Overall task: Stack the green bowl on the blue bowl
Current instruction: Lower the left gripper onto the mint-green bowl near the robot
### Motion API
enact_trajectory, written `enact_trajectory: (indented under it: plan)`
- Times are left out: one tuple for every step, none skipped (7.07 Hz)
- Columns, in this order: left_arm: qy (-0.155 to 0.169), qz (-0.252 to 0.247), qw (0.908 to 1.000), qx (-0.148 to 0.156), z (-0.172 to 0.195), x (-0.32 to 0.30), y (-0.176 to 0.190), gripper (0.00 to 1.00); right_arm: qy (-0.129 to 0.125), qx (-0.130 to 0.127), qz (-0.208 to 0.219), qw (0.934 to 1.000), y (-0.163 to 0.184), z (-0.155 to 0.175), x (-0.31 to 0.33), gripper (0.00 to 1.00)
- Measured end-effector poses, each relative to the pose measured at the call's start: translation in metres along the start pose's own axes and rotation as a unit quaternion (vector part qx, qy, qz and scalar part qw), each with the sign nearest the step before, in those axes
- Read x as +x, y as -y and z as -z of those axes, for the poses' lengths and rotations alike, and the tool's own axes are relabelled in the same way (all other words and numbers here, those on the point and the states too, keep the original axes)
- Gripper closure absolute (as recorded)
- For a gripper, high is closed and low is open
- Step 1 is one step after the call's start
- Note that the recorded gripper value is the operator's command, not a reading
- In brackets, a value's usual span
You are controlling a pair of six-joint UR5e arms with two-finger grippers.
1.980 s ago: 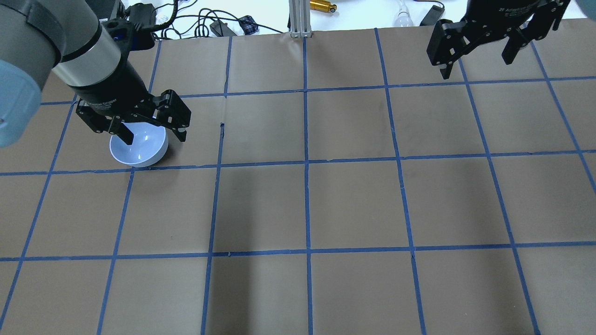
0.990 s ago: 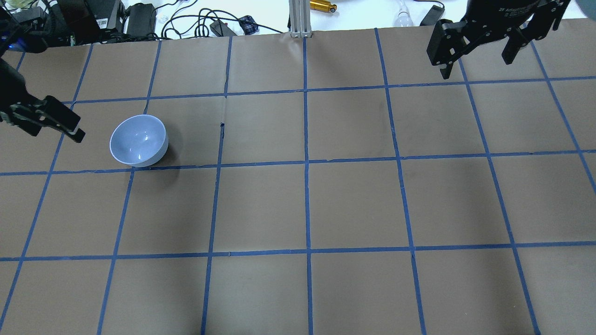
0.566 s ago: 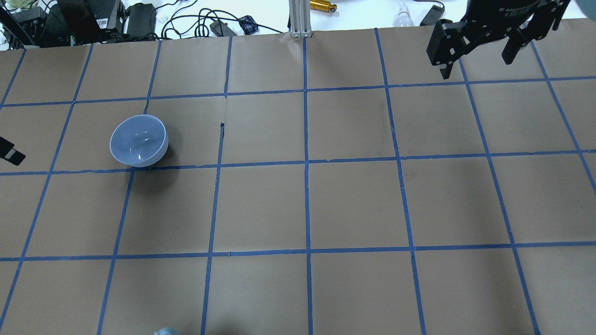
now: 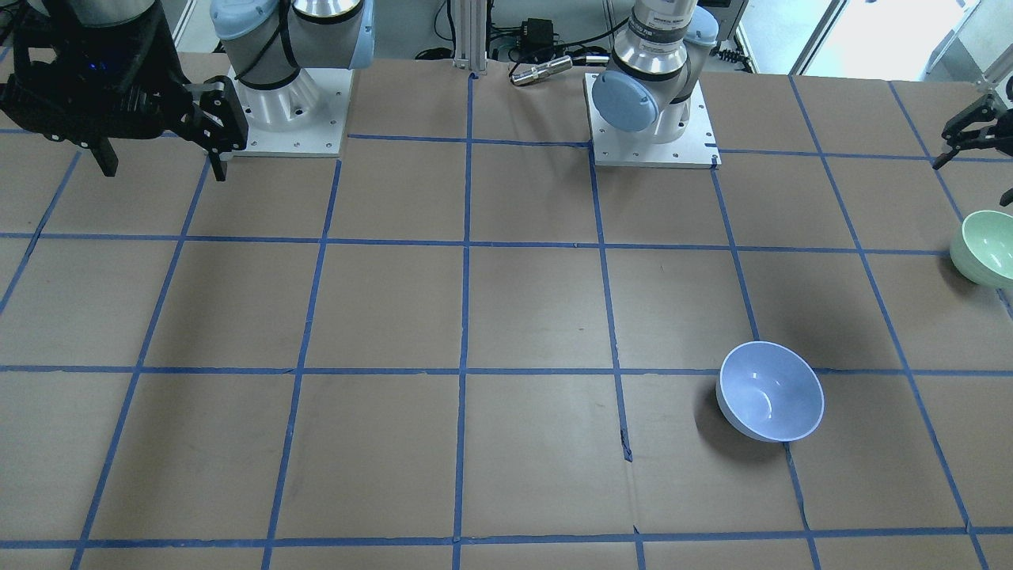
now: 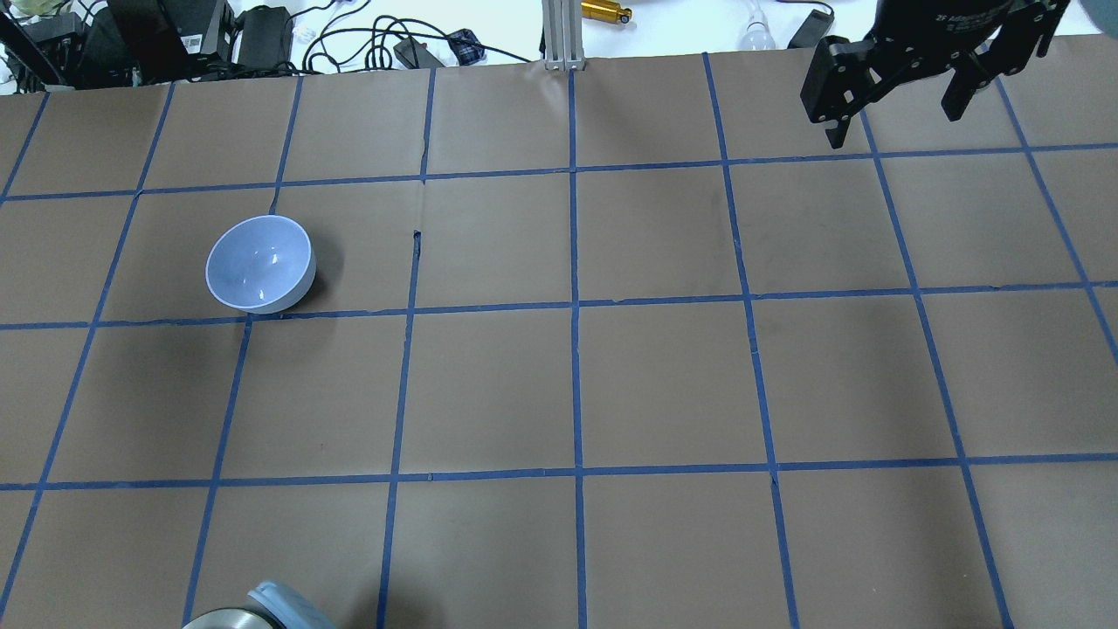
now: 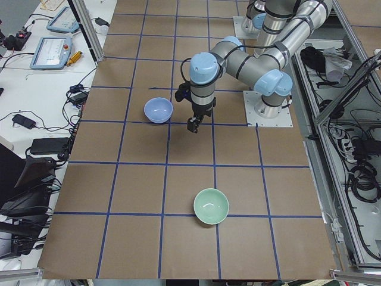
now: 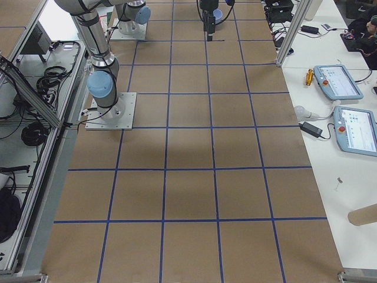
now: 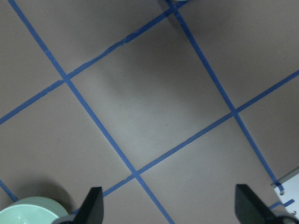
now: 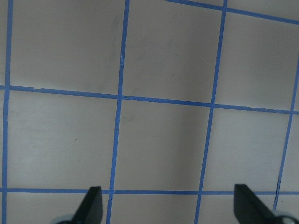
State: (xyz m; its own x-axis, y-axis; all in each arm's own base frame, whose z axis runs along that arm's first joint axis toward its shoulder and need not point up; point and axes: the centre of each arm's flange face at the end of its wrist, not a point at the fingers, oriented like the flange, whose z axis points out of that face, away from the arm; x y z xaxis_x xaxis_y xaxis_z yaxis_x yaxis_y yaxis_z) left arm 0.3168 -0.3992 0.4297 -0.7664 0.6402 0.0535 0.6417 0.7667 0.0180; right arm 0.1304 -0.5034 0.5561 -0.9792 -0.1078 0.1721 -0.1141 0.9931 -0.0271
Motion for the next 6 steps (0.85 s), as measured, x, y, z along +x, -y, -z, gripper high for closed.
enact_trajectory:
  plan:
    - [0.004, -0.047, 0.9989, 0.001, -0.014, -0.018, -0.026, 0.00, 0.000, 0.000, 0.000, 1.0000, 0.000, 0.000, 0.000, 0.00]
    - [0.010, -0.091, 0.9958, 0.001, -0.028, -0.036, -0.056, 0.00, 0.000, 0.000, 0.000, 1.0000, 0.000, 0.000, 0.000, 0.00]
    - [0.012, -0.126, 0.9920, 0.002, -0.043, -0.050, -0.085, 0.00, 0.000, 0.000, 0.000, 1.0000, 0.000, 0.000, 0.000, 0.00]
    - [0.015, -0.159, 0.9872, 0.002, -0.057, -0.062, -0.113, 0.00, 0.000, 0.000, 0.000, 1.0000, 0.000, 0.000, 0.000, 0.00]
    - [0.022, -0.188, 0.9820, -0.001, -0.069, -0.072, -0.135, 0.00, 0.000, 0.000, 0.000, 1.0000, 0.000, 0.000, 0.000, 0.00]
    - [0.029, -0.216, 0.9760, -0.005, -0.082, -0.081, -0.155, 0.00, 0.000, 0.000, 0.000, 1.0000, 0.000, 0.000, 0.000, 0.00]
